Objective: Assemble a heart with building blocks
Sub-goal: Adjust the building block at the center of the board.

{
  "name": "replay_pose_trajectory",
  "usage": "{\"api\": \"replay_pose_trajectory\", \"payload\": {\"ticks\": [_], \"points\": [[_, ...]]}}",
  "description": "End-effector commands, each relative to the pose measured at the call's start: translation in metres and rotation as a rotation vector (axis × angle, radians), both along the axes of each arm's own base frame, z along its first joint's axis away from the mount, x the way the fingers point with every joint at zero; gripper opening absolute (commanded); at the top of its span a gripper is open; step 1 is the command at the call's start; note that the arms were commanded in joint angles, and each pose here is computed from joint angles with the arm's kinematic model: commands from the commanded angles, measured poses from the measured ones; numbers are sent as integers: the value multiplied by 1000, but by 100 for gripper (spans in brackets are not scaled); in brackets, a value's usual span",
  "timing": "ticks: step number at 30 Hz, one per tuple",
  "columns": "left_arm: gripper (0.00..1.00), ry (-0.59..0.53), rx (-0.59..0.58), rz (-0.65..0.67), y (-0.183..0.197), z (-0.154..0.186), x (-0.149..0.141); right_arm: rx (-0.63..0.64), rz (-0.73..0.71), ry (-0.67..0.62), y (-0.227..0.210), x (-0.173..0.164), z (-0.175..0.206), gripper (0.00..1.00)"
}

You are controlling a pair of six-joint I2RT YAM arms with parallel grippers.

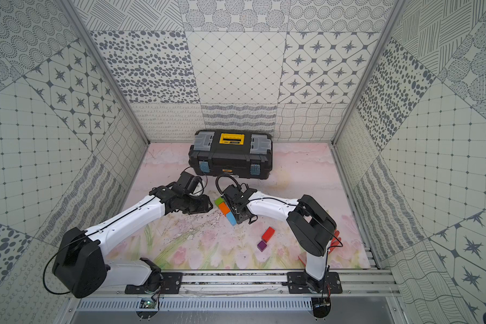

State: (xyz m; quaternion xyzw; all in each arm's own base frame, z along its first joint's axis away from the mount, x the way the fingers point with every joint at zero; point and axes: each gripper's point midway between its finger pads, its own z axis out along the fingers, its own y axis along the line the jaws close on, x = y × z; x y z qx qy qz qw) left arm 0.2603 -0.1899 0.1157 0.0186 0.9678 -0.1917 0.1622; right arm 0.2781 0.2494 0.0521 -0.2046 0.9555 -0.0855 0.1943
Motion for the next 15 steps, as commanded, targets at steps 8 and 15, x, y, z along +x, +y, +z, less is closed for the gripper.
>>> {"api": "replay_pose_trajectory", "payload": {"ticks": [8,15], "points": [[51,-13,30,-12,4,0,2,-13,-66,-32,-13,10,-7,85],[51,-13,32,-14,4,1,2,-10,-59,-32,-10,12,-9,85]]}}
